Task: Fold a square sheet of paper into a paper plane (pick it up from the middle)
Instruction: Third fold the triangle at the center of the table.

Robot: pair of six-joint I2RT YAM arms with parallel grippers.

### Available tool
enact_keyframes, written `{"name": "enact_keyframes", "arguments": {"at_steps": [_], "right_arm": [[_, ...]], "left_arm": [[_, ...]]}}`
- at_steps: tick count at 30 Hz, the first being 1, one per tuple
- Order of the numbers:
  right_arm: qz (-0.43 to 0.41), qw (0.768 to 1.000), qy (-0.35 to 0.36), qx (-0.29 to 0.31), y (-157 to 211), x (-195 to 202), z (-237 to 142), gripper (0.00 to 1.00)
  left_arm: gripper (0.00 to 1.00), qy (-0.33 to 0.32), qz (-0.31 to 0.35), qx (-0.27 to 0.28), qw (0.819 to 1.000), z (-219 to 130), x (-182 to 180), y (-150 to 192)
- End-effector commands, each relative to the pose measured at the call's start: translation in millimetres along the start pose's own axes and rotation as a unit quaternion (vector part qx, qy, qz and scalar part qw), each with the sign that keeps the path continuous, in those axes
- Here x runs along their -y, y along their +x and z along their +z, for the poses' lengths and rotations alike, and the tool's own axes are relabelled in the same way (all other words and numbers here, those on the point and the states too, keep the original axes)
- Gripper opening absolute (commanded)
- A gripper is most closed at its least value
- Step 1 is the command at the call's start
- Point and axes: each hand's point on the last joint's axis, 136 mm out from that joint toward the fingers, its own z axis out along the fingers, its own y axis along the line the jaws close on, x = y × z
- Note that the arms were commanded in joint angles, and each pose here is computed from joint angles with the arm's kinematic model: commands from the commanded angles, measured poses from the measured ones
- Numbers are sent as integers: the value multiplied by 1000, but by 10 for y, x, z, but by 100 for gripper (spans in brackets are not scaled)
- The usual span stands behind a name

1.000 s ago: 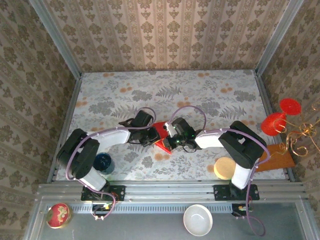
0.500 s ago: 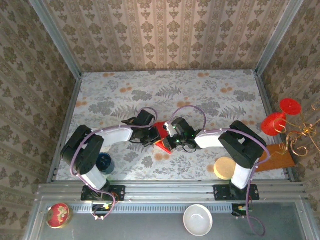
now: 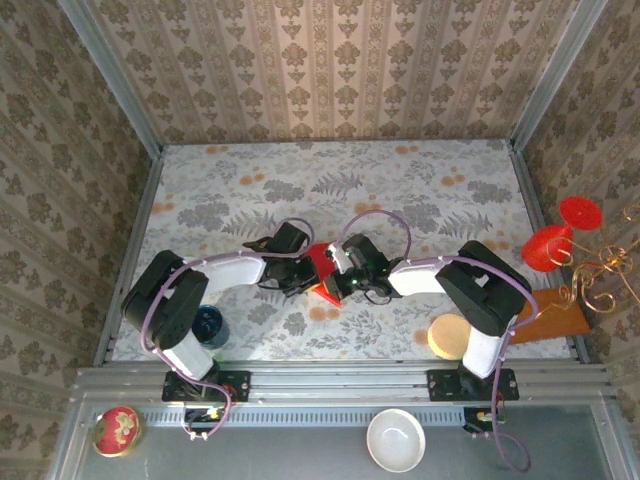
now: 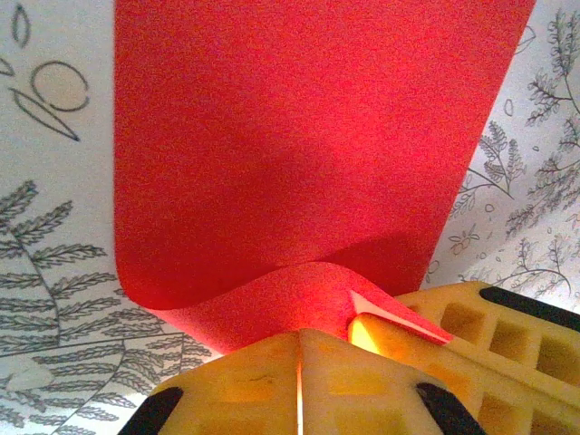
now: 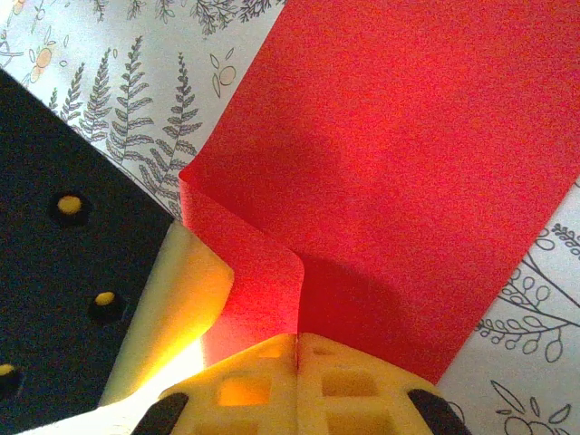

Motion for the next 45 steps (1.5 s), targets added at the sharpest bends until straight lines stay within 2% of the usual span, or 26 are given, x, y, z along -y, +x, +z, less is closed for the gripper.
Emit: {"name": "enact_keyframes", "arguments": {"at_steps": [1,14,18,27,30,33,37,45], "right_arm": [[31,997,29,-63,350,180,72,2],[33,997,25,-61,330,160,57,3],[32,998,23,-54,269,125,14,8],[72,996,45,-20,-39,137,-358,41],[98,994,47,-10,-89,180,-517,49],[106,993,42,-13,-97,149,-632,49],[126,991,15,-34,-65,-4,-722,42],[166,980,-22,-112,179,-316,-566,19]], "left_arm": [[9,-25,-13,-2,1000,24,-141,61],[9,-54,-20,-5,998,96,-314,83],[9,-69,-24,-7,997,130,-402,98],[8,-94,-35,-13,995,175,-560,120],[8,-94,-35,-11,995,175,-555,107],[8,-90,-33,-10,995,176,-528,93],[8,-85,-30,-9,996,167,-476,69],[8,-73,-24,-12,997,155,-393,58]]}}
